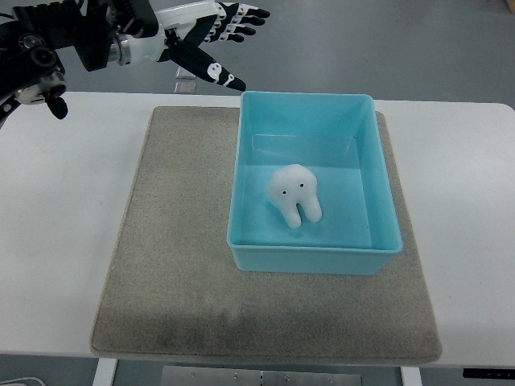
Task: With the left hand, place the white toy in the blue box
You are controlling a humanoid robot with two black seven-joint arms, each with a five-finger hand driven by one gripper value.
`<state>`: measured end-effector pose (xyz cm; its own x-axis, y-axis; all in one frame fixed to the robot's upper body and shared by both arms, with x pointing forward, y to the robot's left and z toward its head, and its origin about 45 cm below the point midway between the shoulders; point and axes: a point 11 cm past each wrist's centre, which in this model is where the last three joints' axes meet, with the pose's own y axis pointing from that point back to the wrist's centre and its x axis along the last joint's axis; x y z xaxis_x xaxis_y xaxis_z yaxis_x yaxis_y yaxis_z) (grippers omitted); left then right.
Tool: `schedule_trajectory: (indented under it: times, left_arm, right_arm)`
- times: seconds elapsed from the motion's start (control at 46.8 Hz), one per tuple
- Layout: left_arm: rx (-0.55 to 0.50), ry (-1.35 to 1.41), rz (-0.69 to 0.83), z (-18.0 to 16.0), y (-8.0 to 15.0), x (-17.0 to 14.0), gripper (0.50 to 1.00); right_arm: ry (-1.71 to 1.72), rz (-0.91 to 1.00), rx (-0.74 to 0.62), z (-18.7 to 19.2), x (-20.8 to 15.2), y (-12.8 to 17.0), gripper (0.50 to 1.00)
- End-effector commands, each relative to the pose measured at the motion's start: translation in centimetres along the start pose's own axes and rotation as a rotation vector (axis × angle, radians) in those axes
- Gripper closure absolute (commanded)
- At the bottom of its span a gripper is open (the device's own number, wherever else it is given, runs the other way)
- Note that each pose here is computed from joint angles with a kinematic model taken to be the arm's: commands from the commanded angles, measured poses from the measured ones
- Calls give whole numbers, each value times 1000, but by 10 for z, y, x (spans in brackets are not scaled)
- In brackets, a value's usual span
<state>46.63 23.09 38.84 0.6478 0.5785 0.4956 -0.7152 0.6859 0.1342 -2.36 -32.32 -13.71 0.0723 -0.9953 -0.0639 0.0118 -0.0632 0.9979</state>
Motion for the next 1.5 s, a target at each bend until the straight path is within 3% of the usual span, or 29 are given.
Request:
schedule_trajectory:
  times: [0.0, 0.214, 0.491, 1.004, 1.474]
  left_arm:
    - [19, 107, 67, -18, 16, 17, 506]
    - [40, 351, 159, -61, 48, 27, 506]
    - [-38, 764, 225, -105, 73, 21, 506]
    - [-43, 1150, 231, -136, 77, -7, 504]
    - [-31, 1175, 242, -141, 79, -8, 504]
  right_arm:
    - [0, 0, 0, 0, 0, 0, 564]
    - [0, 0, 0, 0, 0, 0, 564]
    - [0, 0, 0, 0, 0, 0, 564]
    - [0, 0, 0, 0, 0, 0, 564]
    - [-4, -35, 4, -1, -9, -1, 564]
